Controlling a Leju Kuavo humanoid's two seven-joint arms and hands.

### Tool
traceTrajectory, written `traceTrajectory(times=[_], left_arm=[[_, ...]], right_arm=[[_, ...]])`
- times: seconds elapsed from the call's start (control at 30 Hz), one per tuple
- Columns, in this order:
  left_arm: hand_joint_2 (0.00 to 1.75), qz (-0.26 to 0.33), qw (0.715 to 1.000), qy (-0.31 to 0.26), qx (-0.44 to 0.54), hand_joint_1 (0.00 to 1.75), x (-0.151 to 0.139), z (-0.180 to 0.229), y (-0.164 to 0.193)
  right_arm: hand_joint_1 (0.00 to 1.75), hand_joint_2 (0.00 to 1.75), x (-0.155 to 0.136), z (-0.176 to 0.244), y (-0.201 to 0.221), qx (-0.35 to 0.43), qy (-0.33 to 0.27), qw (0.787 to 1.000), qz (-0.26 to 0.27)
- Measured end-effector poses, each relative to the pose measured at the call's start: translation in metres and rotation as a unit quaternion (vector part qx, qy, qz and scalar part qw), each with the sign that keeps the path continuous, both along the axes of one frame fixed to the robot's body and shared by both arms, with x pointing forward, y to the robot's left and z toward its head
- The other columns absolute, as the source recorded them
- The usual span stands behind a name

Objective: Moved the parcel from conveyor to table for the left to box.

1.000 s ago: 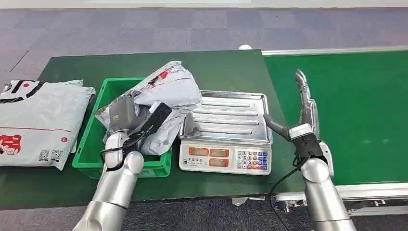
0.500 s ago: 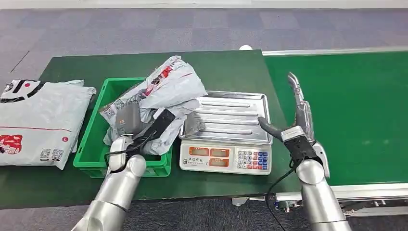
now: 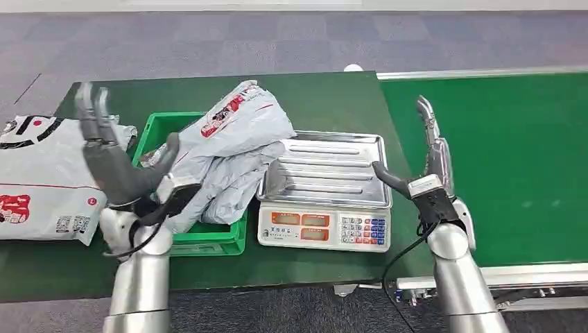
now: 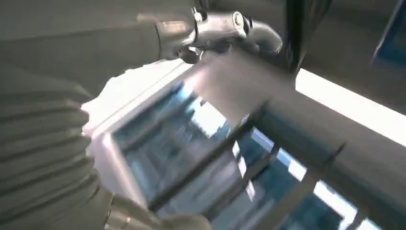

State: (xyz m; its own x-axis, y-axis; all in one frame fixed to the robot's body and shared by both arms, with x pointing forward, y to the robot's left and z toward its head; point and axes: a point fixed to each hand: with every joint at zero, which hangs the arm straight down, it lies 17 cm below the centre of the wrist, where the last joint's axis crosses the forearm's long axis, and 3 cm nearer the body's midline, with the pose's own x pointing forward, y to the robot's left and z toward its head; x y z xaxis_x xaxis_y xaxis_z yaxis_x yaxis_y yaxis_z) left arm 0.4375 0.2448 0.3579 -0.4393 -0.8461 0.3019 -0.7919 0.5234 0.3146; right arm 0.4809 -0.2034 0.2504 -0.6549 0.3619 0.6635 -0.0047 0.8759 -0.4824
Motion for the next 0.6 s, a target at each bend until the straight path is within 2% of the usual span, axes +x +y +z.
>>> traceTrajectory(times=[0.13, 0.27, 0.43, 0.6], left_arm=[[0.0, 0.038, 0.995, -0.084, -0.028, 0.0, -0.041, 0.047, 0.038], [0.0, 0.039, 0.982, -0.163, -0.092, 0.0, -0.082, 0.08, 0.071], [0.0, 0.049, 0.974, -0.201, -0.091, 0.0, -0.106, 0.099, 0.078], [0.0, 0.054, 0.971, -0.216, -0.09, 0.0, -0.116, 0.106, 0.081]], right_arm=[[0.0, 1.75, 0.0, 0.001, -0.002, 0.009, 0.0, 1.0, 0.0], [0.0, 1.75, 0.001, 0.003, -0.003, 0.015, -0.001, 1.0, -0.002], [0.0, 1.75, 0.001, 0.003, -0.003, 0.015, -0.001, 1.0, -0.002], [0.0, 1.75, 0.0, 0.003, -0.003, 0.015, -0.001, 1.0, -0.001]])
